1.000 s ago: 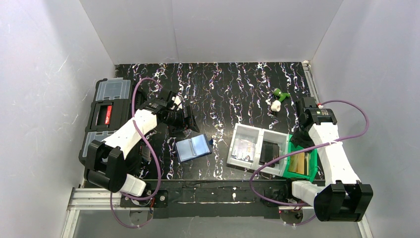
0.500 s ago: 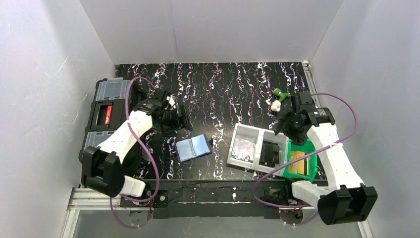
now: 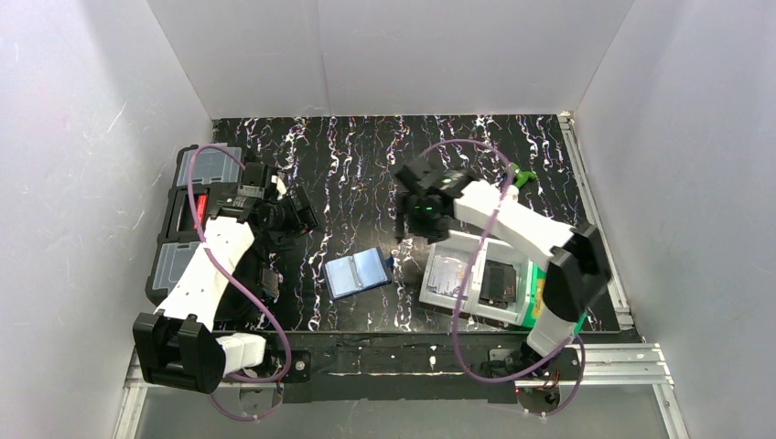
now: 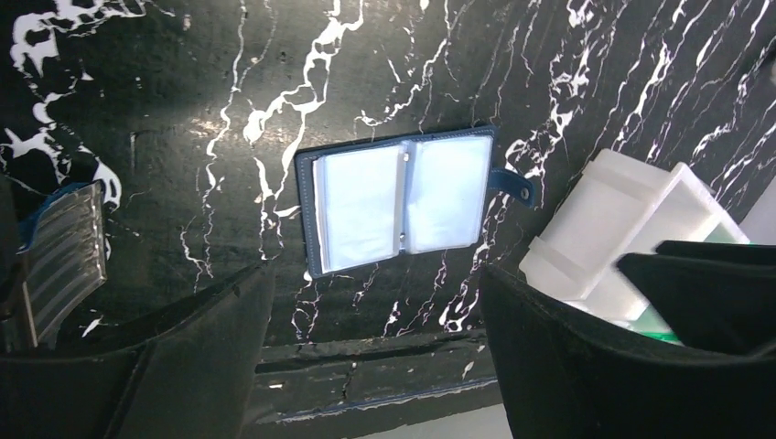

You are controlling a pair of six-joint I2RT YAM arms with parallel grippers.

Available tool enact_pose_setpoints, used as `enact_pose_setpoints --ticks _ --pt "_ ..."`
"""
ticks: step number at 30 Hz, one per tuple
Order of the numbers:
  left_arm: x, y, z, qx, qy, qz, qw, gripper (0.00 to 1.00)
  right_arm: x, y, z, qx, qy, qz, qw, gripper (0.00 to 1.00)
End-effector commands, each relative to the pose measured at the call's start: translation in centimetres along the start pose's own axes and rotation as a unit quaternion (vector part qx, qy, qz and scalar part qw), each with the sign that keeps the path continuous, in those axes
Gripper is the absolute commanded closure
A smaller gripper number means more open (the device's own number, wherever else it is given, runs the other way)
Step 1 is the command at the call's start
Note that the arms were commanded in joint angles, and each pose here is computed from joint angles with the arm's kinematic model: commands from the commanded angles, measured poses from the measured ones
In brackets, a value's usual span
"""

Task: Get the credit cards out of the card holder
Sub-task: Place the credit card in the storage box, then remove the credit card from the card holder.

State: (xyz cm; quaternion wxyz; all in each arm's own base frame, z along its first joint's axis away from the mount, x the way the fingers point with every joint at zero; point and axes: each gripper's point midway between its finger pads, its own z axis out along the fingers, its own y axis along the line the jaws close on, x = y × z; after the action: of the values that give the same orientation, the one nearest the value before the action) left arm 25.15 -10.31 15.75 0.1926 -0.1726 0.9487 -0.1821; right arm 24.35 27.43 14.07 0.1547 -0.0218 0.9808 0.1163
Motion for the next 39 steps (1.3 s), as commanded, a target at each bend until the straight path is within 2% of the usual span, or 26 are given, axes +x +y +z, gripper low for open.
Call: enact_pose_setpoints --ticks 1,6,14,32,39 --pt "-0.7 -0.1 -1.8 0.007 -0.016 -0.023 1.000 0.19 0.3 7.4 0.7 -0.052 -0.001 -0.066 0.996 0.22" --pt "-1.2 -0.7 -2.2 0.030 -0.014 -0.057 0.998 0.19 2.6 11.5 3.7 -0.067 0.028 -0.119 0.990 0.23" --pt "-1.7 -1.3 -2.2 0.048 -0.006 -0.080 0.996 0.19 4.9 15.0 7.2 -0.080 0.049 -0.164 0.982 0.23" --pt "-2.0 -0.8 -2.0 0.037 -0.003 -0.084 0.996 0.19 7.3 14.0 14.7 -0.007 0.087 -0.207 0.974 0.23" --pt "-1.9 -0.7 -2.0 0.036 -0.002 -0.083 0.996 0.19 8.9 13.4 16.1 -0.004 0.120 -0.208 0.971 0.36"
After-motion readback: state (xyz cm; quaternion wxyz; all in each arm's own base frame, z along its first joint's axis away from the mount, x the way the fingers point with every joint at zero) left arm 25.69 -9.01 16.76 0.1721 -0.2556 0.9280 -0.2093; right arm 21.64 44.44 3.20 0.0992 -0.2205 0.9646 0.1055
